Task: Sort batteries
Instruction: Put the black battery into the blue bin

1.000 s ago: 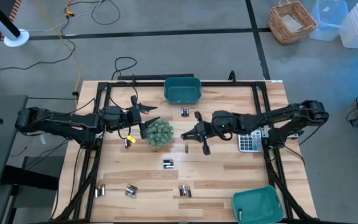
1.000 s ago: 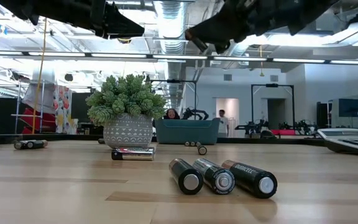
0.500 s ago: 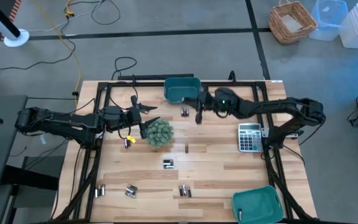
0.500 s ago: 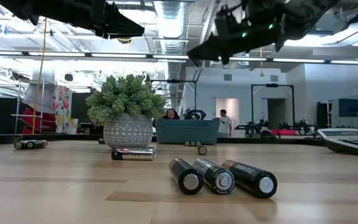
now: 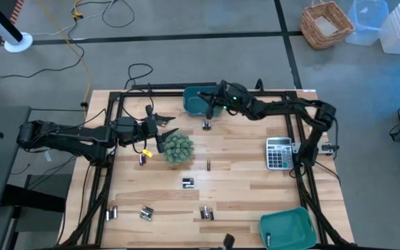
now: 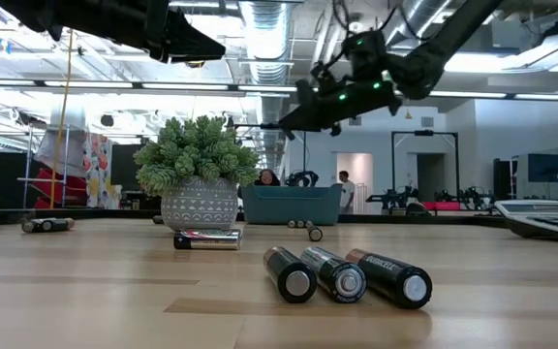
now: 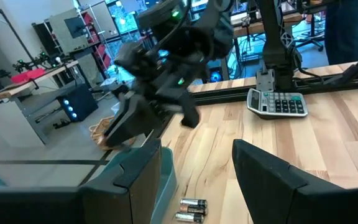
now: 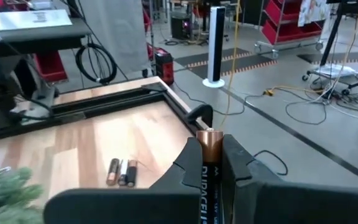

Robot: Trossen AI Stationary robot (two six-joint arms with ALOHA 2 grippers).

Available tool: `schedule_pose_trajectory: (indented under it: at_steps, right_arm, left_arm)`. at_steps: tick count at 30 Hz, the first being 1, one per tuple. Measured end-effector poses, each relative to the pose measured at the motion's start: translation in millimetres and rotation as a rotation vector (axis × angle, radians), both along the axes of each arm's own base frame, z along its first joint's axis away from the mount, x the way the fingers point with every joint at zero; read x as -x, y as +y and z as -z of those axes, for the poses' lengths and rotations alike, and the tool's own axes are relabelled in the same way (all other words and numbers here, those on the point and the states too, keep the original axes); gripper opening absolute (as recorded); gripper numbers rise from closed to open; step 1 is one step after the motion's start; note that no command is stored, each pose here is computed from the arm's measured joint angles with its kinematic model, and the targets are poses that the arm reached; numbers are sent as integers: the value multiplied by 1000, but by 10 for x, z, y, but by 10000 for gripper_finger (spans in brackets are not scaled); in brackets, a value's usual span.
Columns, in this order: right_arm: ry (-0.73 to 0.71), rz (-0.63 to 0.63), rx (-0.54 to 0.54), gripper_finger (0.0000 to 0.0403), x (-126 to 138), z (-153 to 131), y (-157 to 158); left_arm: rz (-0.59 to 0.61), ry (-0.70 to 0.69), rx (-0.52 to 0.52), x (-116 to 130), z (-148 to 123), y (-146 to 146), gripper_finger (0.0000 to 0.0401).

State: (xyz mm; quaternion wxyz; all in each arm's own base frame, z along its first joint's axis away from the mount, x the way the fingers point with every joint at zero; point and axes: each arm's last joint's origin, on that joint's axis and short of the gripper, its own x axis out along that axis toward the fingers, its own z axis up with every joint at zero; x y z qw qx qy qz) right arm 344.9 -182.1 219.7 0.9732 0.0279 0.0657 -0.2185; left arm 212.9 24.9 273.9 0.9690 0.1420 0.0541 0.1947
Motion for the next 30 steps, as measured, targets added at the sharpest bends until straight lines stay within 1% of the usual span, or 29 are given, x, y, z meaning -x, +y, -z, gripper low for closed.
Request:
schedule_pose_trajectory:
  at_steps: [8,11,13,17,21,27,30]
  right_arm:
    - [84,43,-48,21,-144,127,-288]
    - [105,47,-60,23,-164,150,-319]
    - [116,47,-65,32,-163,158,-319]
    - [123,97,-62,69,-127,157,-381]
    - [147,131,-75,120,-73,182,-452]
    - [182,136,-103,201,-54,223,-457]
    - [194,125,-95,227,-49,201,-437]
  left_arm:
    - [-1,3,-3,0,2,2,192]
    - [-1,5,-7,0,2,3,192]
    - [-1,5,-7,0,2,3,192]
    - [-1,9,-17,0,2,3,192]
    - [-1,10,-17,0,2,3,192]
    - [-1,10,-17,0,2,3,192]
    - [-1,10,-17,0,2,3,192]
